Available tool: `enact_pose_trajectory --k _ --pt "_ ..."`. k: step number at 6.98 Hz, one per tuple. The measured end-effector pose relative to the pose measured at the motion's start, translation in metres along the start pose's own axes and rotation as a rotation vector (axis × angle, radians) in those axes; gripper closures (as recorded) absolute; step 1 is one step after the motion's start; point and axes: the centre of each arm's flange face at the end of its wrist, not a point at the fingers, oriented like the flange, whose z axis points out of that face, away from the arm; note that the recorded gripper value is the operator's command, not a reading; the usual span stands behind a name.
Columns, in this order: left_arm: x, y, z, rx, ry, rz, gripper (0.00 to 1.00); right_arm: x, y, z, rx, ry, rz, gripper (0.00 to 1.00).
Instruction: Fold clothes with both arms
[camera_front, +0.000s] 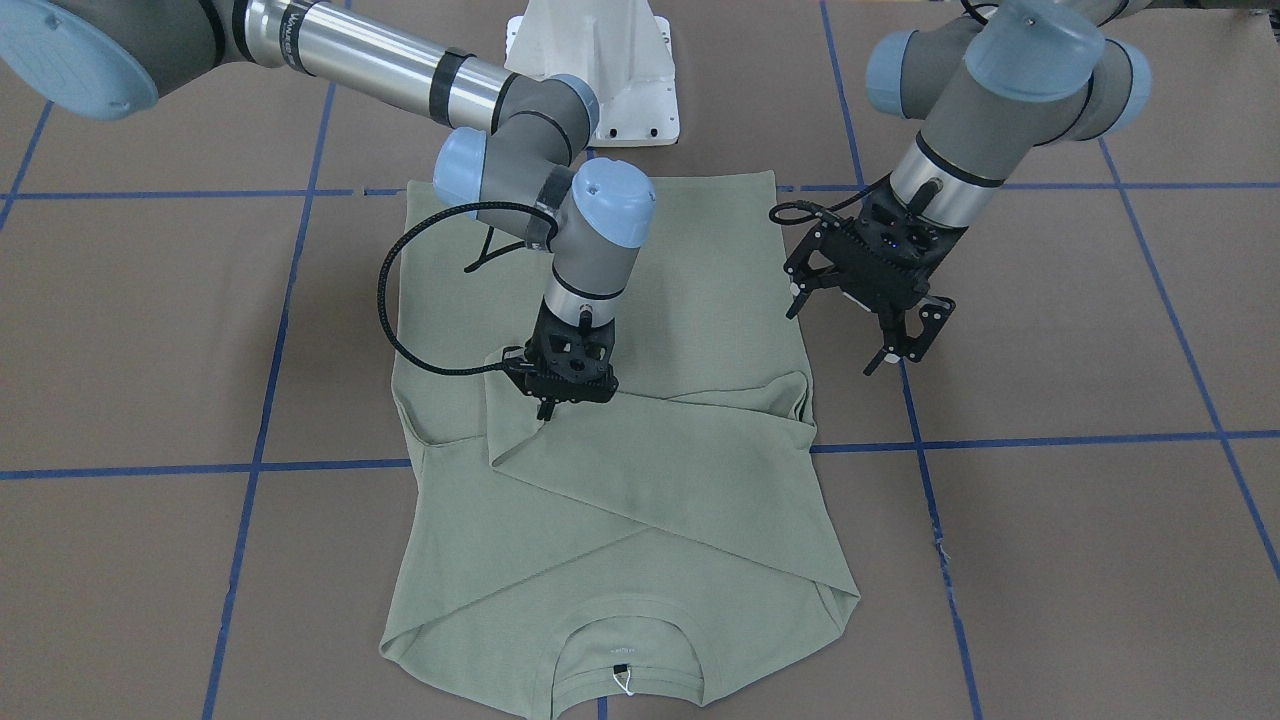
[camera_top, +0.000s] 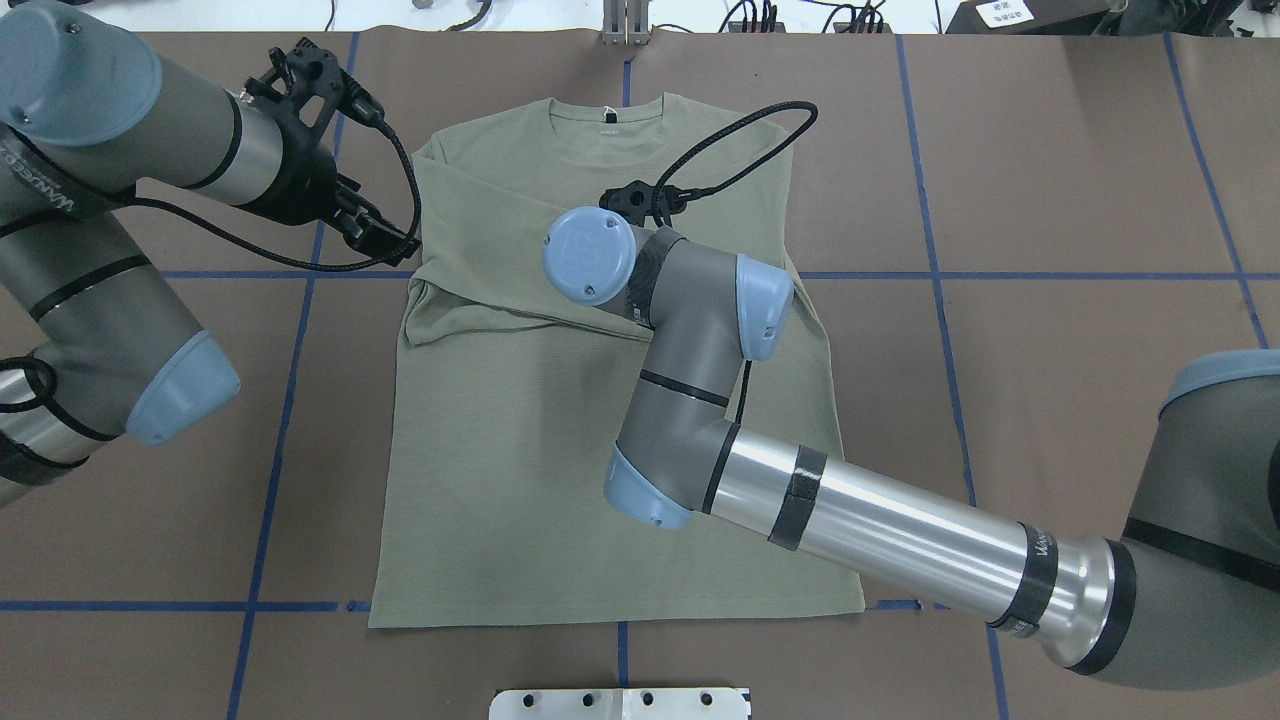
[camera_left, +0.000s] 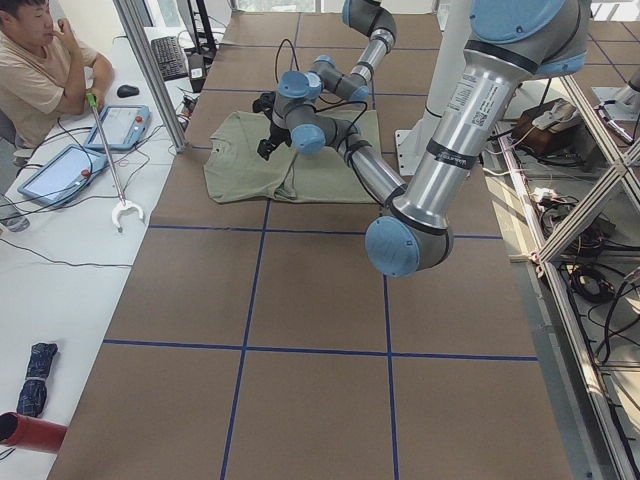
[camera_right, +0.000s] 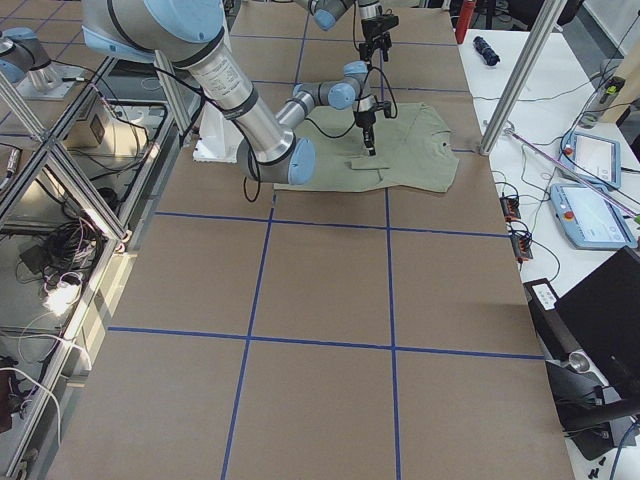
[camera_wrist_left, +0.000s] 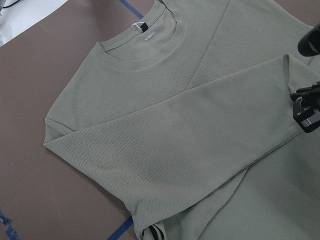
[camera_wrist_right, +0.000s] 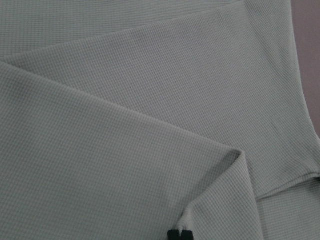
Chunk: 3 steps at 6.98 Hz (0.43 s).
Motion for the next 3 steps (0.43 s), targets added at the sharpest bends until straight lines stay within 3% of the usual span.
enact_pose_trajectory --k 3 --pt "0.003 -0.001 0.000 0.004 0.004 -0.011 0.00 0.058 -0.019 0.004 0.024 -0.005 -0.026 1.00"
